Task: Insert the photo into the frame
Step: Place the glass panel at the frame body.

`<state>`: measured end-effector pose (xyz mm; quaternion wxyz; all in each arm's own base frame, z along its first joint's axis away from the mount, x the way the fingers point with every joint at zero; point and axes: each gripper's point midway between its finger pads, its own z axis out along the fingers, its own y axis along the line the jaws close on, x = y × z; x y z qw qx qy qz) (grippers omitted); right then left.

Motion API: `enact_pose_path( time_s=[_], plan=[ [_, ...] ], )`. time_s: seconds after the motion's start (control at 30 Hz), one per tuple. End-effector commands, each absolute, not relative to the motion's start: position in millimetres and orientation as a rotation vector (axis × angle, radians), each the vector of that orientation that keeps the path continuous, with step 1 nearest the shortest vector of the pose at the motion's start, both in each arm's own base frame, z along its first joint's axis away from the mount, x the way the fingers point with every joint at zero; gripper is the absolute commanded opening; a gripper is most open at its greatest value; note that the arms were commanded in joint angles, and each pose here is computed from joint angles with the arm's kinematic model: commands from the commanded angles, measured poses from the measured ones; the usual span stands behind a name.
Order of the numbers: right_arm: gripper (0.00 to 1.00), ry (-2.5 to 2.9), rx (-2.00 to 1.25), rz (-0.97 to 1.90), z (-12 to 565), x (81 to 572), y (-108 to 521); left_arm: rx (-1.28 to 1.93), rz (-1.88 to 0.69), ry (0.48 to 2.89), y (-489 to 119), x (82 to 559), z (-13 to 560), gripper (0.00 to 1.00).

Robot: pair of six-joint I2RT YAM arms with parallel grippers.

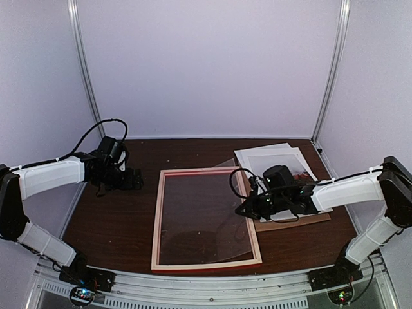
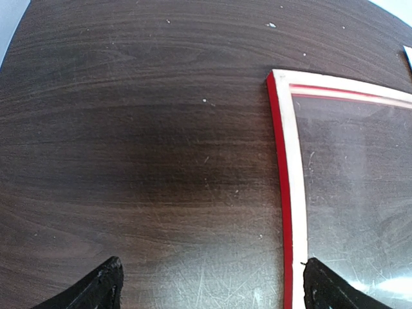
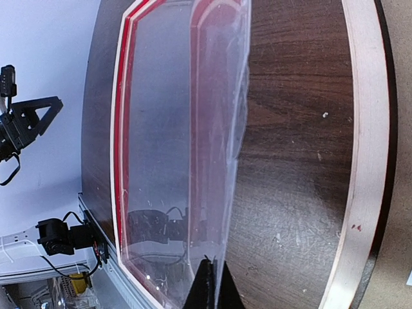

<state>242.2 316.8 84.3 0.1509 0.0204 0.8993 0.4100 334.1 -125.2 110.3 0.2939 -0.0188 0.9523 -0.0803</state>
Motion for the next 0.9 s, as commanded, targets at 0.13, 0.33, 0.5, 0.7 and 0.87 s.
enact_pose_path(
  time_s=[0.13, 0.33, 0.5, 0.7, 0.87],
  plan=[
    [0.00, 2.518, -0.022, 1.148, 100.2, 251.8, 323.3, -0.031, -0.248, 2.492, -131.4, 337.5, 119.4, 0.98],
    [0.00, 2.502, -0.039, 1.150, 106.1, 252.7, 323.8, -0.029, -0.251, 2.494, -132.4, 338.3, 119.2, 0.98],
    [0.00, 2.491, -0.049, 1.151, 108.7, 253.0, 323.6, -0.029, -0.252, 2.493, -132.3, 337.8, 119.5, 0.98],
    [0.00, 2.492, -0.052, 1.140, 106.2, 255.0, 324.4, -0.029, -0.252, 2.496, -132.0, 336.7, 118.4, 0.98],
    [0.00, 2.494, -0.061, 1.139, 104.9, 256.1, 326.4, -0.028, -0.252, 2.498, -131.9, 336.2, 117.4, 0.98]
  ],
)
